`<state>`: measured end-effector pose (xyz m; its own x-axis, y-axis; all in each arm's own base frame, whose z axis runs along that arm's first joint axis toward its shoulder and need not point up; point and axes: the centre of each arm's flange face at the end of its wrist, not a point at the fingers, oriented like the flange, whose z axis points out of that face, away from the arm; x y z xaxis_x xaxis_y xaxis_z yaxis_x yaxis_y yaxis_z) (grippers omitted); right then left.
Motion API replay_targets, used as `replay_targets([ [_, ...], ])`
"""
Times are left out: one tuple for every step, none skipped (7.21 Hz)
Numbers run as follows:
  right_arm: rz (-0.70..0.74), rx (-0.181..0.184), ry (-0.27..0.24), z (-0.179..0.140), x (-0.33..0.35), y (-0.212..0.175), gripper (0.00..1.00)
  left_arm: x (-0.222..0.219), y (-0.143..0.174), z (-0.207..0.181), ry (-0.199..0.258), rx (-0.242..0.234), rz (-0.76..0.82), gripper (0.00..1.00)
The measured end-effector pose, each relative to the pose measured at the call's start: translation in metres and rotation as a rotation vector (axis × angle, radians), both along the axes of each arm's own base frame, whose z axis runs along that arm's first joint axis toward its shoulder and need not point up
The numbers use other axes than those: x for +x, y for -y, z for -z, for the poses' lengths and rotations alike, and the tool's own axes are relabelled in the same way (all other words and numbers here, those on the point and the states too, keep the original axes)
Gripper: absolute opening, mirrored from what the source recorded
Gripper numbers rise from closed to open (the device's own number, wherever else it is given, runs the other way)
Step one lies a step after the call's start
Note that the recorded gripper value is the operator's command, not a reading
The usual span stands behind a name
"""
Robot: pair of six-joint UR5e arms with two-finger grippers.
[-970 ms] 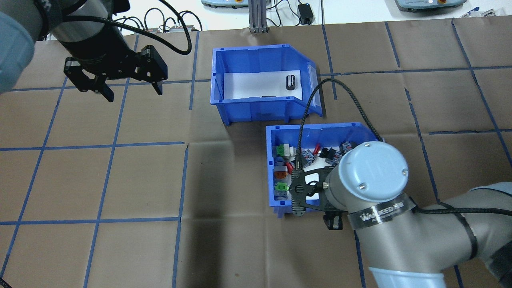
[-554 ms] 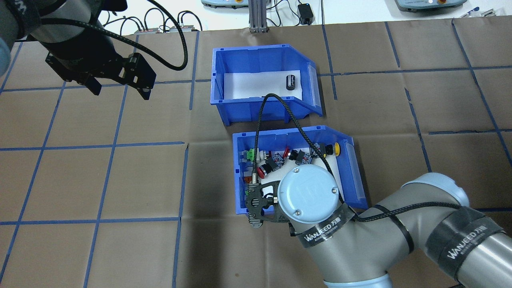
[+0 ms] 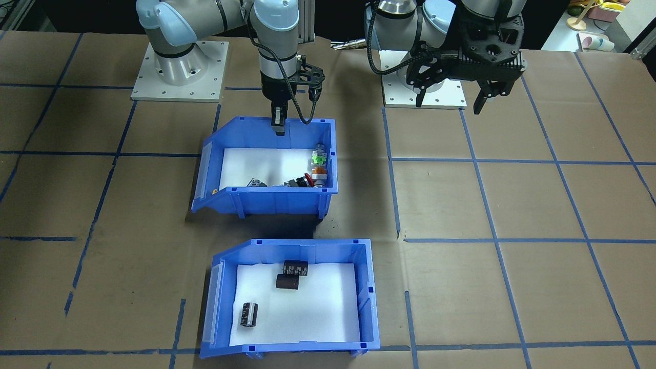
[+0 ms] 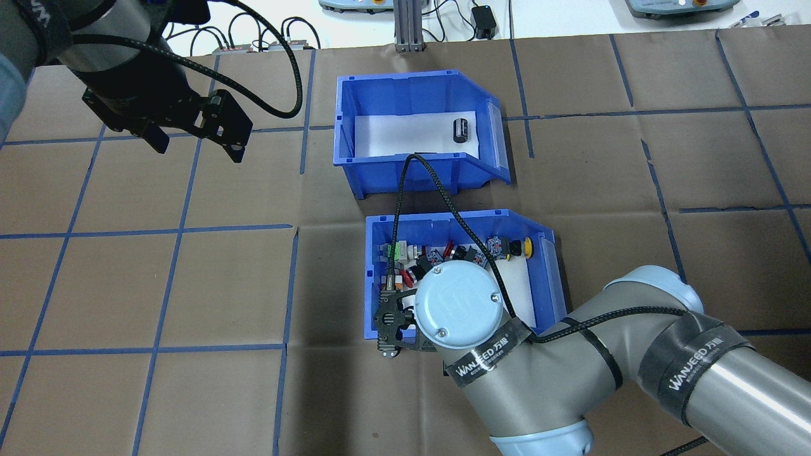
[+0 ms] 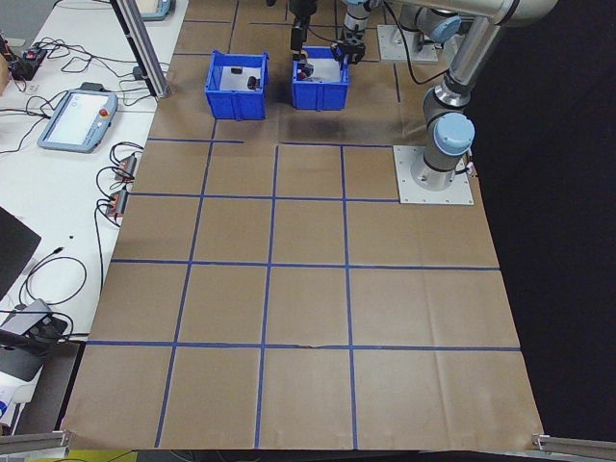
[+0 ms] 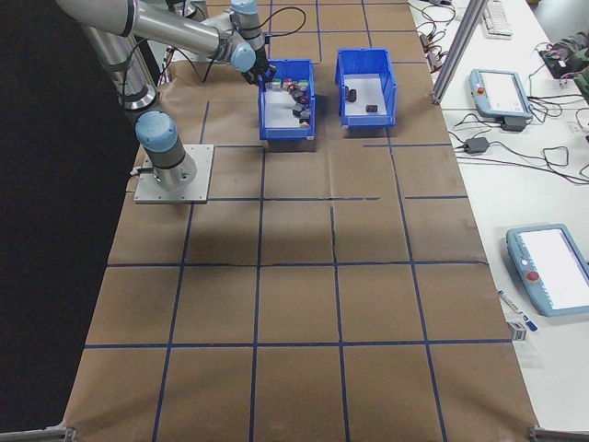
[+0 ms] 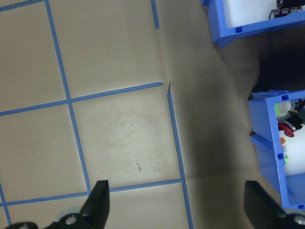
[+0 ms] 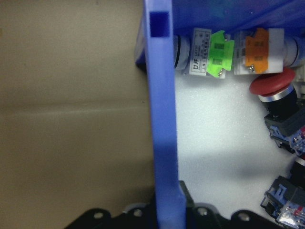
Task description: Place battery box in front
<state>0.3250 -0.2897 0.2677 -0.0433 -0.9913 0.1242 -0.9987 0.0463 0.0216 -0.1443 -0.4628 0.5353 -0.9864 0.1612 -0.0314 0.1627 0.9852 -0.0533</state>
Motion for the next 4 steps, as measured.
replay_targets([
  [0.005,0.003,0.002,0.001,0.0,0.0,1.0,-0.001,0.0,0.0,-0.007,0.0,-0.004,1.0],
  [0.007,-0.001,0.005,-0.001,0.0,0.001,1.0,-0.001,0.0,0.0,-0.009,0.0,-0.006,1.0],
  [0.011,-0.014,0.008,-0.008,0.0,0.003,1.0,-0.001,0.0,-0.001,-0.01,-0.002,-0.008,1.0],
  [0.02,-0.037,0.017,-0.022,-0.002,0.007,1.0,-0.001,-0.001,-0.001,-0.009,-0.003,-0.008,1.0],
])
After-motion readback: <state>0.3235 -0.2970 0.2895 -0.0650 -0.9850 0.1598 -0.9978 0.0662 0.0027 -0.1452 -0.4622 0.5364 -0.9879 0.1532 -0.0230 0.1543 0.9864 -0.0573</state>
